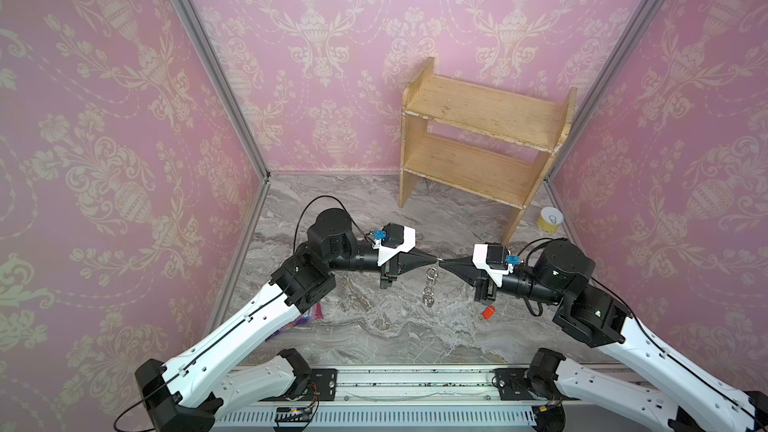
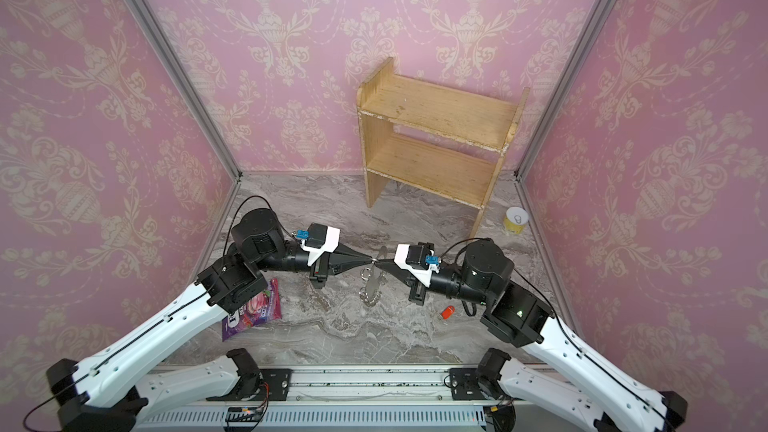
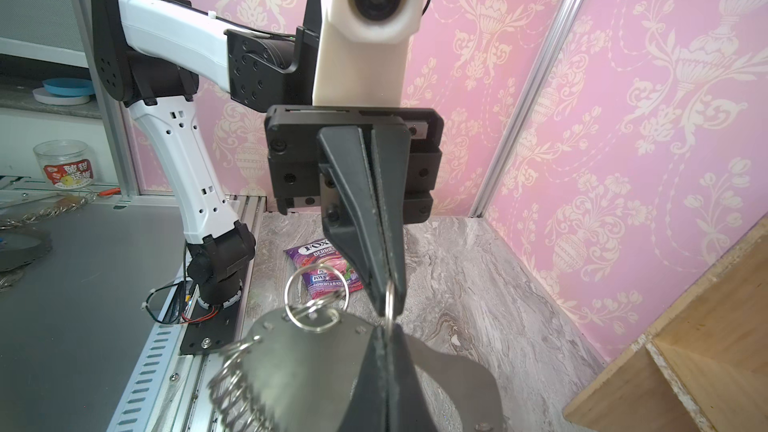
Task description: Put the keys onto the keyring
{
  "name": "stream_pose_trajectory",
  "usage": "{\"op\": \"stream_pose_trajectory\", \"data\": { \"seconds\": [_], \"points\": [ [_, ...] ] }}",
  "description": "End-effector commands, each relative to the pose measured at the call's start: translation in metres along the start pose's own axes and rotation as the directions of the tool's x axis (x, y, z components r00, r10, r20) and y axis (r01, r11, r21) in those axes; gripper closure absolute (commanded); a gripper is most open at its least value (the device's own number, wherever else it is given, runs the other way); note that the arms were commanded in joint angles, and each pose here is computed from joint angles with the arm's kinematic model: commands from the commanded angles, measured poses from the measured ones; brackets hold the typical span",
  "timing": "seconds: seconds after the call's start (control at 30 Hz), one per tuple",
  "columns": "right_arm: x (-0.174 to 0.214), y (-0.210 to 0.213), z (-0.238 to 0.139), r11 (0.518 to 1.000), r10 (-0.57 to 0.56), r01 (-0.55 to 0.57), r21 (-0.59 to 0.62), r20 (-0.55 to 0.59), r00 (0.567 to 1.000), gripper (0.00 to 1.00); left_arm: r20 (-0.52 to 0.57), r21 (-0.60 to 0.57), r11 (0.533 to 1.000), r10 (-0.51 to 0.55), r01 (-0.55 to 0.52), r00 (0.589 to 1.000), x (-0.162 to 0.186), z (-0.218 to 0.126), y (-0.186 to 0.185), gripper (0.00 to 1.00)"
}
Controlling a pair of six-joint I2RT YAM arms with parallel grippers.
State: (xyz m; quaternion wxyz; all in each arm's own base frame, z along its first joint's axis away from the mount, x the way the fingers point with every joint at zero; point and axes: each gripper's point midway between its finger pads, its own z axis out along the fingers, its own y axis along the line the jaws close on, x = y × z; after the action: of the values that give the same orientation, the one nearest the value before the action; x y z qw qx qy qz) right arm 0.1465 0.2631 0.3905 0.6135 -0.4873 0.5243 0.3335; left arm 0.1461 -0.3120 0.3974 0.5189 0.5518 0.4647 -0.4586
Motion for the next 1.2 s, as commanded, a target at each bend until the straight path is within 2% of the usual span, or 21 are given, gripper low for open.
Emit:
{"op": "stream_pose_trajectory", "data": {
  "seconds": [0.0,0.1,0.2,0.23,0.4,0.5,0.7,0.93,1.17],
  "points": [
    [-0.015,-0.002,-0.003,1.0,-0.024,0.023,0.021,0.067,0.997,1.0,0.018,0.049,0.999,-0.004,0.003,1.0,-0.005,0.003,-0.009,0.95],
    [-0.012,-0.002,-0.001,1.0,-0.019,0.018,0.02,0.058,0.998,1.0,0.021,0.056,0.998,0.005,-0.006,1.0,-0.007,0.003,-0.012,1.0],
    [-0.004,-0.003,0.002,1.0,-0.003,0.003,0.023,0.024,1.0,1.0,0.012,0.043,0.999,0.029,-0.029,1.0,-0.005,0.004,-0.013,1.0],
    [0.0,-0.004,0.003,1.0,0.004,-0.004,0.024,0.003,1.0,0.97,0.0,0.026,0.999,0.042,-0.042,0.999,-0.003,0.003,-0.011,1.0],
    [0.017,-0.005,-0.004,0.998,0.043,-0.039,0.05,-0.088,0.995,0.61,-0.026,-0.034,0.989,0.145,-0.146,0.989,0.004,-0.002,-0.01,1.0],
    [0.022,-0.004,-0.01,0.996,0.067,-0.06,0.065,-0.118,0.991,0.43,-0.038,-0.055,0.977,0.204,-0.205,0.978,0.008,-0.007,-0.012,1.0],
    [0.029,0.0,-0.02,0.992,0.107,-0.097,0.079,-0.139,0.984,0.17,-0.065,-0.062,0.946,0.315,-0.319,0.947,0.014,-0.014,-0.017,1.0],
    [0.051,-0.001,-0.019,0.982,0.174,-0.155,0.107,-0.2,0.964,0.0,-0.168,-0.081,0.904,0.403,-0.42,0.9,0.04,-0.015,-0.012,1.0],
    [0.074,-0.015,-0.02,0.95,0.27,-0.22,0.22,-0.234,0.934,0.0,-0.232,-0.061,0.883,0.442,-0.466,0.867,0.056,-0.015,-0.011,1.0]
  ]
}}
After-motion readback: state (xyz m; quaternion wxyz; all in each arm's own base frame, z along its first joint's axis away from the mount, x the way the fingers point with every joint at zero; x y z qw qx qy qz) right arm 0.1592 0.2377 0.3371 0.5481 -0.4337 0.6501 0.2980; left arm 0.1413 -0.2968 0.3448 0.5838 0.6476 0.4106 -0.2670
